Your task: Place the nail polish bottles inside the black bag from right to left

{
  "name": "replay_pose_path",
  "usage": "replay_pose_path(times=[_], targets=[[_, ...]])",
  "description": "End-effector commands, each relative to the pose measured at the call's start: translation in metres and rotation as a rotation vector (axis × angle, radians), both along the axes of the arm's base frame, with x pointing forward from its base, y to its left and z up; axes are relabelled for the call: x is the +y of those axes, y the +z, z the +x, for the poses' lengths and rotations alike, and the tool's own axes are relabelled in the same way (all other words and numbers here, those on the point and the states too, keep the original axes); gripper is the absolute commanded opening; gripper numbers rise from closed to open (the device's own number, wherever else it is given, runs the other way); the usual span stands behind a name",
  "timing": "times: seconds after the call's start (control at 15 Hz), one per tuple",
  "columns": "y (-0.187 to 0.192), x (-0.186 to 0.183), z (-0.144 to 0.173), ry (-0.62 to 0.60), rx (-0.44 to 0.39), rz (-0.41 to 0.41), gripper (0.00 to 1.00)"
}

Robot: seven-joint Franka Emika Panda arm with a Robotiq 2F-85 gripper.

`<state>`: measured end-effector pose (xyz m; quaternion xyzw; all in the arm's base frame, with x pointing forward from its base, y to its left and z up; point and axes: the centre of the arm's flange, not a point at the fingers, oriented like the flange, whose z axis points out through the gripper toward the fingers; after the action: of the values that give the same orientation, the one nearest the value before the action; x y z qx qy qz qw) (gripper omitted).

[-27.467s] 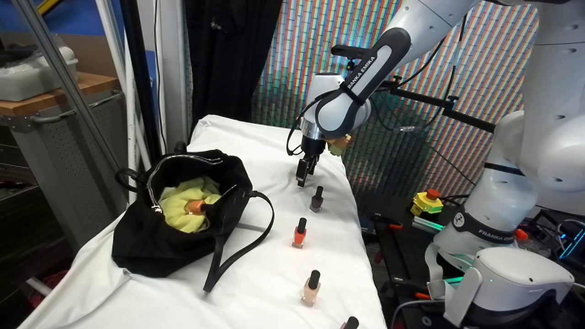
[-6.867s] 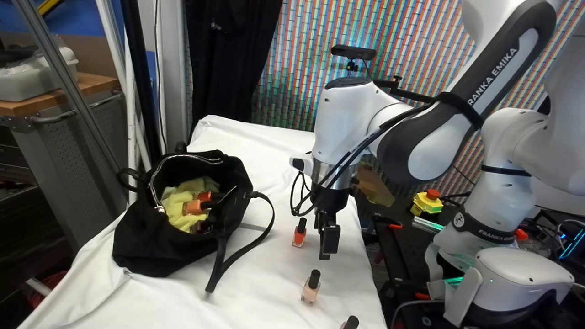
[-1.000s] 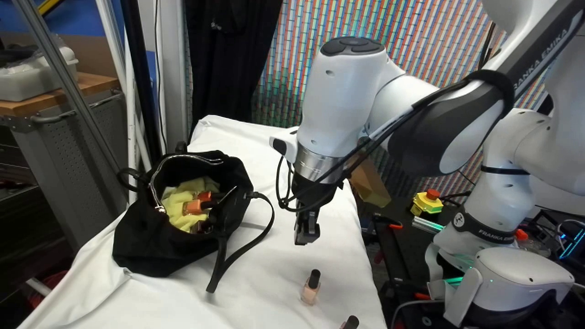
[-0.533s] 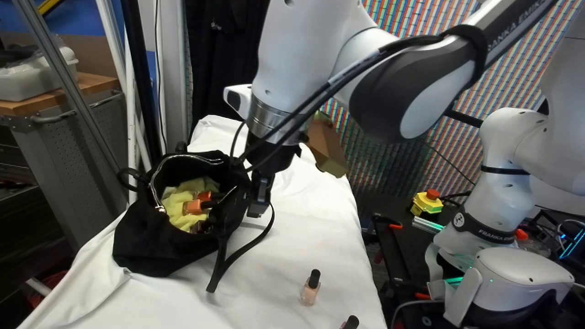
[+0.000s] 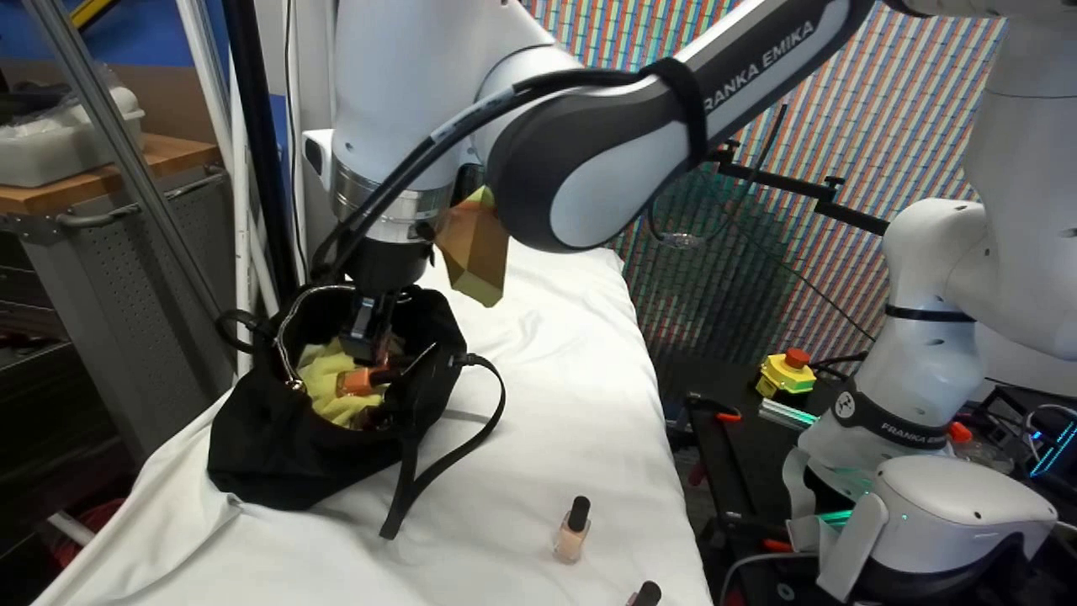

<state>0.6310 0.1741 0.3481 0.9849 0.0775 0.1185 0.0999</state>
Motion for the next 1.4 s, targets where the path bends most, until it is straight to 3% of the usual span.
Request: replay_pose_path(times=[0.0,0.53,0.6,0.67,1.0,1.33], targets=[[0.000,0.004,0.053,-0.024,-0.028,-0.039,0.15],[-0.016,-0.021,0.101,-0.085,-0.022,-0.073,0.15],[-0.017,-0.023,0.104,-0.090,-0.020,-0.076,0.58],[-0.018,-0.025,0.107,-0.094,-0.020,-0.077,0.66],[-0.020,-0.026,0.110,-0.109,-0.021,-0.087,0.98],[-0.014,-0.014,0.082,-0.090,0.009,-0.078,1.00]])
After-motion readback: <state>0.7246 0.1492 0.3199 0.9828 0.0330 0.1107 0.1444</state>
